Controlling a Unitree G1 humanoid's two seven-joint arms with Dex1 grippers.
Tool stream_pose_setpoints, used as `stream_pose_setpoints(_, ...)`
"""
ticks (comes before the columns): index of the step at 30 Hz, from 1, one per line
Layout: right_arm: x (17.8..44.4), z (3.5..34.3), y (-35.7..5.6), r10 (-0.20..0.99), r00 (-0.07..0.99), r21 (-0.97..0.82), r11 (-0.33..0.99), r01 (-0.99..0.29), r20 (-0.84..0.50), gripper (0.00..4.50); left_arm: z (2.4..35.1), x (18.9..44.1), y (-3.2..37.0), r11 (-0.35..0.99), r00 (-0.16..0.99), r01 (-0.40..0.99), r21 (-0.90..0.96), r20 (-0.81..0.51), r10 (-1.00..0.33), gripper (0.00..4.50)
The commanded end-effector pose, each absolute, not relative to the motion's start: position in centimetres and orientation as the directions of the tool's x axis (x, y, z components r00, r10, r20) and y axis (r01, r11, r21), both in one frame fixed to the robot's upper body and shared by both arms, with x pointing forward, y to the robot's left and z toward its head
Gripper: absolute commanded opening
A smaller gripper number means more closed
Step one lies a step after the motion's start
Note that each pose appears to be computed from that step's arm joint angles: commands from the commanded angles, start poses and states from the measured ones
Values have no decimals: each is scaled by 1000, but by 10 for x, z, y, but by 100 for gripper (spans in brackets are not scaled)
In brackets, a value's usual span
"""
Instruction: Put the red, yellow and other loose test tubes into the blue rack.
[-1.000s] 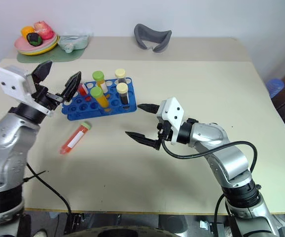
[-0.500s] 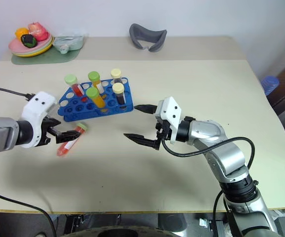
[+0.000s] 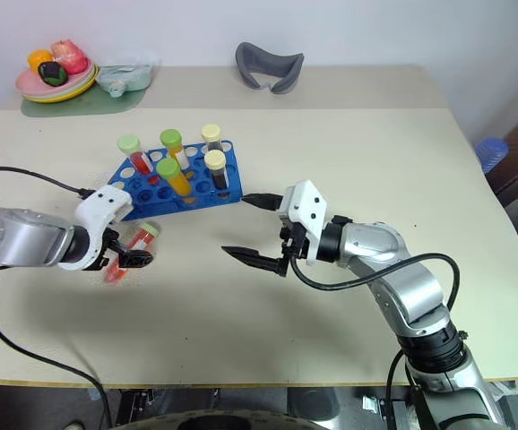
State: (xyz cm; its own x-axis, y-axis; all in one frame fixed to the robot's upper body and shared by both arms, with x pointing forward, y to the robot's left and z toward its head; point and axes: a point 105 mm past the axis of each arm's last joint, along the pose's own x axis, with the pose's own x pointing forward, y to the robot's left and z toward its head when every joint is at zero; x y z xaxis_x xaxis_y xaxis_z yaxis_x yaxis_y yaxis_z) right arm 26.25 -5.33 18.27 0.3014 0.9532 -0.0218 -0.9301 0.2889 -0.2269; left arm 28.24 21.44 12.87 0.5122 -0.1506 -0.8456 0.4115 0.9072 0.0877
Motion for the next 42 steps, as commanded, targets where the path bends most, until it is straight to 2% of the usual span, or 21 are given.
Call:
stream_pose_setpoints(1,256,194,-49,958,286,-268,280,-922,18,450,129,288,221,911,508,394,117,-854,-110,445)
stream_pose_setpoints(10,255,193,-51,952,306,-270,301,-915,24,450,122,288,220,905,474,411,108,-873,-111,445)
stream_pose_setpoints(13,255,194,-50,952,306,-271,302,-914,26,450,119,287,222,902,471,413,123,-877,-97,366)
stream_pose_setpoints(17,256,194,-51,952,306,-273,301,-914,25,450,117,286,223,905,472,409,121,-876,-97,160)
stream_pose_setpoints(19,256,194,-51,952,304,-273,299,-914,24,450,117,286,225,906,475,404,121,-875,-95,78)
stream_pose_setpoints(23,255,195,-50,954,298,-275,292,-916,22,450,122,281,231,909,490,397,125,-866,-95,74)
stream_pose_setpoints(26,255,195,-52,954,299,-275,293,-916,20,450,141,274,229,899,544,426,99,-822,-167,74)
stream_pose_setpoints(29,255,195,-52,954,298,-272,291,-917,16,450,174,271,218,864,687,500,60,-634,-354,74)
stream_pose_setpoints(30,255,194,-53,955,297,-270,290,-918,15,450,189,273,218,857,760,506,96,-520,-390,74)
stream_pose_setpoints(32,255,194,-53,955,296,-269,289,-919,15,450,209,271,221,850,832,500,165,-362,-419,74)
stream_pose_setpoints(36,257,195,-49,958,284,-267,279,-922,20,450,238,285,242,922,952,300,244,-18,-305,74)
stream_pose_setpoints(39,258,196,-45,962,271,-264,269,-926,29,450,244,298,234,943,953,210,259,161,-256,74)
stream_pose_setpoints(42,258,197,-40,965,260,-267,260,-928,35,450,243,310,230,970,927,57,235,347,-139,74)
